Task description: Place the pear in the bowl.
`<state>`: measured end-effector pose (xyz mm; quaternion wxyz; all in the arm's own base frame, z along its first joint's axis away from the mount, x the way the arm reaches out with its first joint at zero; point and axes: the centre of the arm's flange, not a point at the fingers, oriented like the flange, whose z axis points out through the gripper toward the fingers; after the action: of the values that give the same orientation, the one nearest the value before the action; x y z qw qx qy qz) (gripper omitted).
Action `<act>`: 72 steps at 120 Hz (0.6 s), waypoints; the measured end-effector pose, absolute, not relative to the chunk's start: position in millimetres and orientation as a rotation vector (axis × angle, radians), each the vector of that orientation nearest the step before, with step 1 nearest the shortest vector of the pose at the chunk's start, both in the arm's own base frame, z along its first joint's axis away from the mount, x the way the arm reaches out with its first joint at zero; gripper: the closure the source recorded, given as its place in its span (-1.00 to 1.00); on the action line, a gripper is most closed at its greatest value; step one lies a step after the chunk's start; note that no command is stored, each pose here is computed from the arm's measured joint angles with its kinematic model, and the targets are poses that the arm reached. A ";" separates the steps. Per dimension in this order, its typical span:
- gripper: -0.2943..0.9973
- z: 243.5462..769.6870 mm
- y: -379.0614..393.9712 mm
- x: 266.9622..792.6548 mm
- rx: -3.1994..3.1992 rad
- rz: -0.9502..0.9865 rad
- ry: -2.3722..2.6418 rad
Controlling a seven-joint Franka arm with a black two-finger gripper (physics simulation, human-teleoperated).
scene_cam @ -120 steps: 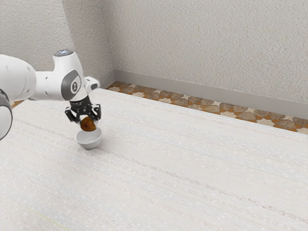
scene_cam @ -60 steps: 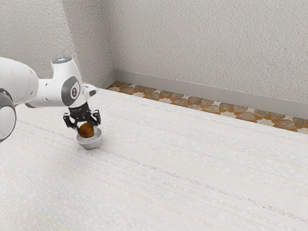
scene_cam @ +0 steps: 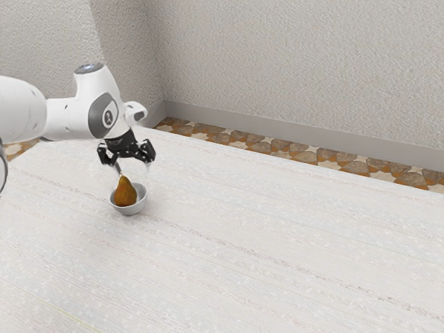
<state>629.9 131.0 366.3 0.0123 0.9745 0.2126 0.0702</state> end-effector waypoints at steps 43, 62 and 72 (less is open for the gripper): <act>-0.54 547.6 26.1 632.1 3.171 0.365 0.176; -0.54 586.9 -3.1 627.4 3.198 0.329 0.077; -0.54 590.4 -15.3 625.1 3.208 0.284 0.040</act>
<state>625.1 -15.3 590.4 -0.0398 0.9952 0.0123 0.0881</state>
